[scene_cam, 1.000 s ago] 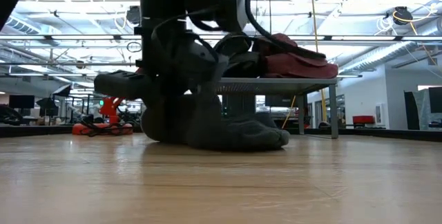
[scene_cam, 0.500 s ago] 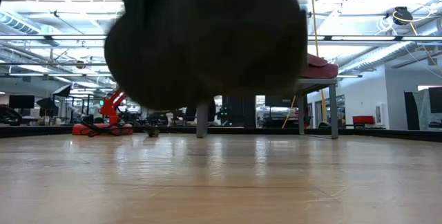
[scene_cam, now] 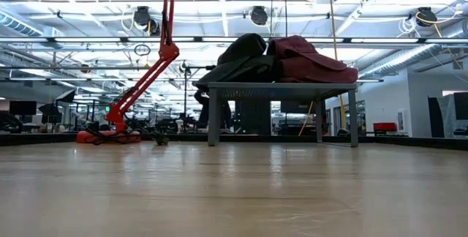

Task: Pick & Place hat
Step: Stack the black cap on the black cap on the shelf

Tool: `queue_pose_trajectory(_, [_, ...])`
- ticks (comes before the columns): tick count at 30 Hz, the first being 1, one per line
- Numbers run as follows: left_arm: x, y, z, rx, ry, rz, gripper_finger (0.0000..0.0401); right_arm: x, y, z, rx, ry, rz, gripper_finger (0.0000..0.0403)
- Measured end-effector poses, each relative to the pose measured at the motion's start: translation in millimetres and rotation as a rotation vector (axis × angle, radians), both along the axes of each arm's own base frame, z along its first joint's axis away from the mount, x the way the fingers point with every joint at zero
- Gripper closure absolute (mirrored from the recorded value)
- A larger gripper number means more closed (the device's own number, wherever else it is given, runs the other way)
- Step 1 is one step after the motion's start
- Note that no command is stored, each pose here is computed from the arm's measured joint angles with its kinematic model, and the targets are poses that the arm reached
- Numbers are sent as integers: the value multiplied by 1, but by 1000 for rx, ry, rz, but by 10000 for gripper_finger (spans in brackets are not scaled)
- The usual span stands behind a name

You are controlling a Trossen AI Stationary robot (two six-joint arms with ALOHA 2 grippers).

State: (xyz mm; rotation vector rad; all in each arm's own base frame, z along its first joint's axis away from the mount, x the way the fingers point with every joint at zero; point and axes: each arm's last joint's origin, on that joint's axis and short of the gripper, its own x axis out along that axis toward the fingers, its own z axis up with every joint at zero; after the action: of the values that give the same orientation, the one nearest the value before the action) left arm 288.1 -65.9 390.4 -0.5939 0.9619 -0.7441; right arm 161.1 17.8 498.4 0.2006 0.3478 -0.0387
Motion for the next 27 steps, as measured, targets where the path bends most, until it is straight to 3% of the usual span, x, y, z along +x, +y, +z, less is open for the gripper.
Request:
queue_pose_trajectory(7, [-8,5,35,-267,-50,-39,393,16,2,-5,180,24,-59,177])
queue_pose_trajectory(13, [-5,6,54,-425,-59,-139,393,49,12,-6,415,16,57,177])
queue_pose_trajectory(20, [-4,11,59,-459,-65,-167,393,83,27,8,692,-121,284,177])
queue_pose_trajectory(27, [-4,19,59,-458,-85,-171,393,100,44,1,739,-93,302,177])
